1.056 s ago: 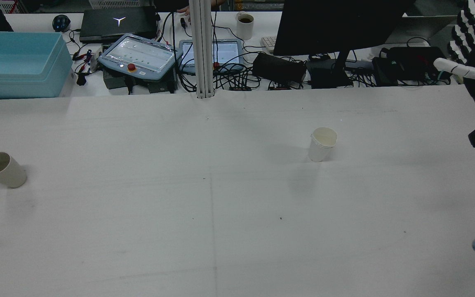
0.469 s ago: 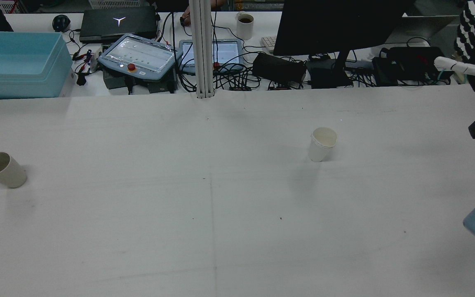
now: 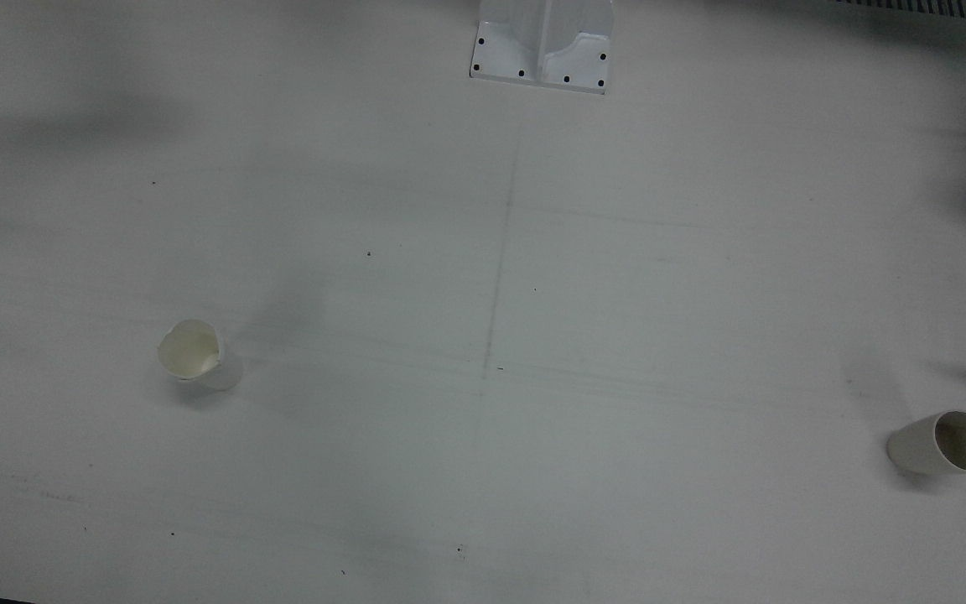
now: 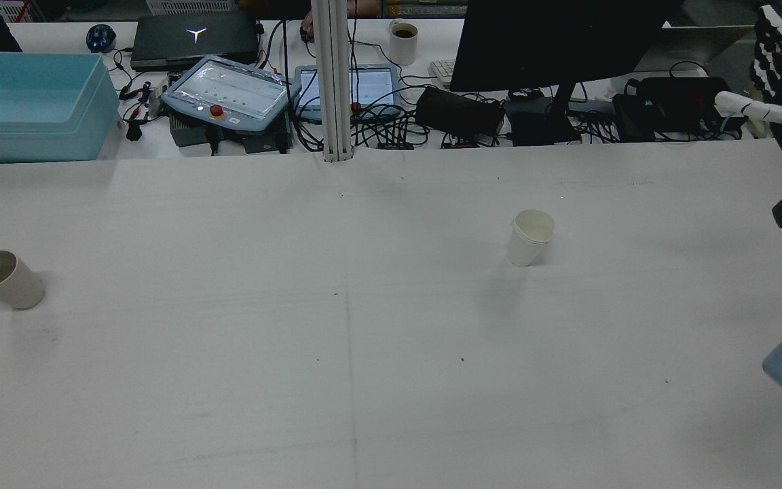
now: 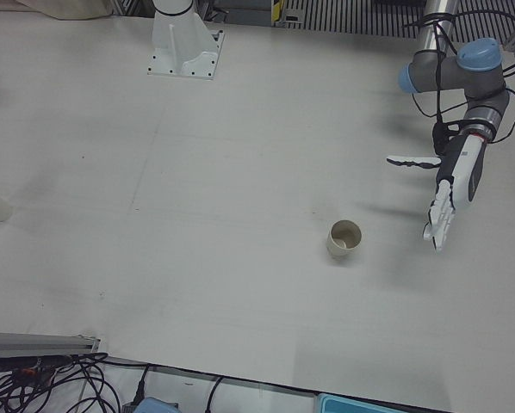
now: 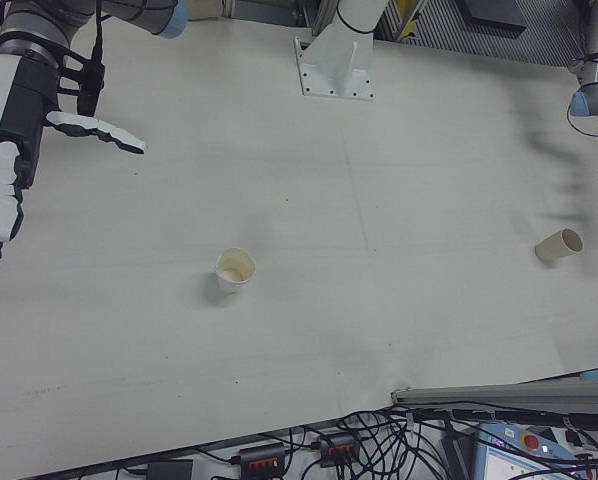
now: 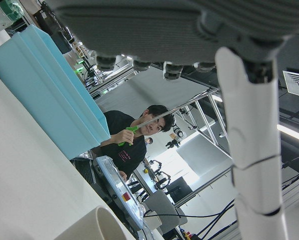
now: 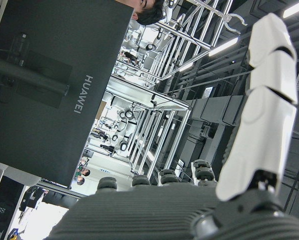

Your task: Pour water

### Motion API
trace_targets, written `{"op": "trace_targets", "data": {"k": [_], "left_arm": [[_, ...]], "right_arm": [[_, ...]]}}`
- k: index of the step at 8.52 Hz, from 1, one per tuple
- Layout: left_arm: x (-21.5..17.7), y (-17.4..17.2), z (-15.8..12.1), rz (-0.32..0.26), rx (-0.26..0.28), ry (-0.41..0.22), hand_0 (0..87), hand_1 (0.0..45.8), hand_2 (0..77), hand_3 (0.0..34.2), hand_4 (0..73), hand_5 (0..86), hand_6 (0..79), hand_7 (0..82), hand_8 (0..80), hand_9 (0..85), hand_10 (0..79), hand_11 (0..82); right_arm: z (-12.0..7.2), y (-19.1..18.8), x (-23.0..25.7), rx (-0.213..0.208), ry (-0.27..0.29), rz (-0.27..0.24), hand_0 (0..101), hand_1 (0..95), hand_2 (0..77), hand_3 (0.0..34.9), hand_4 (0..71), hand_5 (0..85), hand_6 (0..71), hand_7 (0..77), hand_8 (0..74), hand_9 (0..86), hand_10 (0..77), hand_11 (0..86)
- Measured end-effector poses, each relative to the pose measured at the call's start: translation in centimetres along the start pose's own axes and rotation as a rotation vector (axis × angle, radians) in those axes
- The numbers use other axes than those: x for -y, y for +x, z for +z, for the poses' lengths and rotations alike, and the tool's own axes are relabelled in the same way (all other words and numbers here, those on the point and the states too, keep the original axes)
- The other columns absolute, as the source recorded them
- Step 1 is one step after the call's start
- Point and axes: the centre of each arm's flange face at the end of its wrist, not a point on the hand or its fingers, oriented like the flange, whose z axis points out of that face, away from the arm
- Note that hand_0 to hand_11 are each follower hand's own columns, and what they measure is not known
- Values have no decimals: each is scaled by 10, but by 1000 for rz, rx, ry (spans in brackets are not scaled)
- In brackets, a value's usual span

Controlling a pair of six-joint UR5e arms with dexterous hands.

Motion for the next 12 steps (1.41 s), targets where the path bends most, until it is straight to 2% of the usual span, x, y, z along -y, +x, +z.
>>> {"op": "trace_targets", "data": {"k": [2, 3, 4, 6, 7, 9, 12], "left_arm": [[14, -34, 17, -10, 32, -1, 553, 213, 11, 140, 11, 0, 0, 87, 5, 33, 11, 44], [15, -53, 26, -18, 51, -7, 551, 213, 11, 119, 11, 0, 0, 87, 5, 33, 11, 44], [11, -70, 36, -29, 62, -14, 561, 229, 11, 117, 11, 0, 0, 87, 5, 33, 11, 44], [7, -96, 51, -39, 82, -17, 561, 229, 11, 106, 11, 0, 0, 87, 5, 33, 11, 44], [8, -107, 55, -41, 97, -15, 553, 218, 11, 75, 11, 0, 0, 87, 5, 33, 11, 44], [6, -129, 67, -45, 123, -18, 552, 218, 11, 66, 11, 0, 0, 87, 5, 33, 11, 49], [2, -140, 79, -51, 135, -24, 569, 218, 11, 67, 11, 27, 0, 98, 5, 33, 22, 49]], "right_arm": [[0, 4, -1, -8, -2, -4, 512, 196, 136, 84, 54, 44, 16, 76, 5, 11, 5, 16], [0, 5, -2, -10, -2, -6, 512, 202, 147, 79, 49, 49, 11, 76, 5, 11, 5, 16], [0, 5, -2, -10, -2, -6, 512, 202, 147, 74, 49, 49, 11, 76, 5, 11, 5, 16], [0, 5, -2, -9, -3, -6, 512, 202, 147, 69, 49, 44, 11, 76, 5, 11, 5, 16], [0, 5, -3, -9, -4, -6, 512, 202, 147, 63, 60, 49, 16, 76, 5, 11, 5, 16], [0, 5, -5, -9, -7, -3, 512, 202, 147, 63, 60, 60, 16, 76, 5, 11, 5, 27], [1, 5, -7, -8, -11, -1, 511, 202, 147, 66, 71, 60, 27, 87, 5, 11, 5, 27]]}}
